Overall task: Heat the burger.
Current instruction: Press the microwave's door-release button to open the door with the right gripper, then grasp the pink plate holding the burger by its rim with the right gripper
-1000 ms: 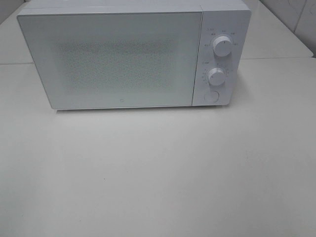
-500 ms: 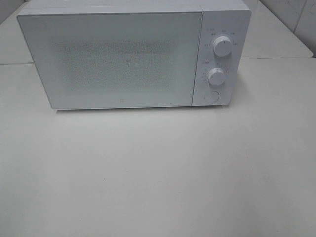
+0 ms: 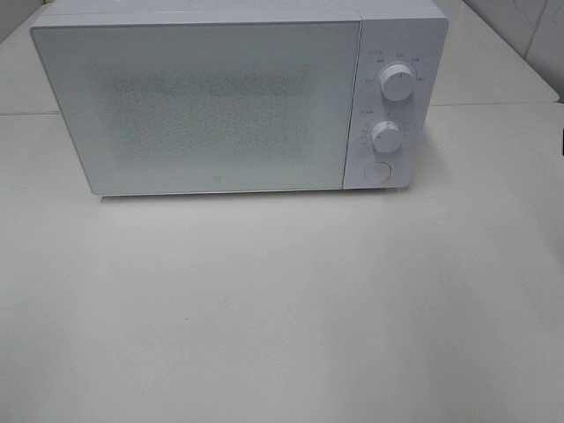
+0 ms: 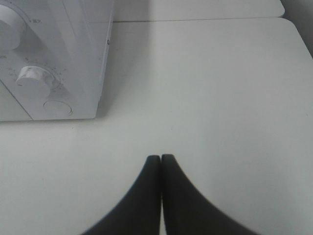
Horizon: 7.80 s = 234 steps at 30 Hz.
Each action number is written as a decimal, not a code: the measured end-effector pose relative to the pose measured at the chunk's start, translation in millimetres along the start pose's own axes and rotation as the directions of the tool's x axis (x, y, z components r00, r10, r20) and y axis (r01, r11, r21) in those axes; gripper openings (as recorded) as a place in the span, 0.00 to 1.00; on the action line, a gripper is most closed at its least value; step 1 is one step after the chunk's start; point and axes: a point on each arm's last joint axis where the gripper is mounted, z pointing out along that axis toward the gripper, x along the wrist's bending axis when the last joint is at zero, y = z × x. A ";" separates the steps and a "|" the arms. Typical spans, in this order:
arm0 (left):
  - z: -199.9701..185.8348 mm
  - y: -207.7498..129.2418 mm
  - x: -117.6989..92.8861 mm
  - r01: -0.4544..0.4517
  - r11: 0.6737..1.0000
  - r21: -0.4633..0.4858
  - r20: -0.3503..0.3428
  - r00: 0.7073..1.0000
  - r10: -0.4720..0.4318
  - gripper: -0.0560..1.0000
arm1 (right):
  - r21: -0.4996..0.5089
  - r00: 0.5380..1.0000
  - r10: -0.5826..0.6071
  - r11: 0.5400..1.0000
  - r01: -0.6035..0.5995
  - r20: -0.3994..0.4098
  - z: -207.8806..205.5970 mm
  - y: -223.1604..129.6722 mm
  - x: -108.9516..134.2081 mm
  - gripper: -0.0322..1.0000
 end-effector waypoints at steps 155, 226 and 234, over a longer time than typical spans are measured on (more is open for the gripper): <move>0.0 0.0 -0.2 0.001 1.000 0.000 0.002 1.000 -0.001 0.05 | 0.254 0.536 0.831 0.556 -0.792 -0.148 194.0 -10.7 118.0 0.03; 0.0 0.0 -0.2 0.001 1.000 0.000 0.002 1.000 -0.001 0.05 | 0.459 0.916 -0.242 0.806 0.374 -0.321 121.9 -18.8 92.4 0.11; 0.0 0.0 -0.2 0.001 1.000 0.000 0.002 1.000 -0.001 0.05 | 0.380 0.815 -0.239 0.792 0.479 -0.528 115.0 -20.2 111.3 0.13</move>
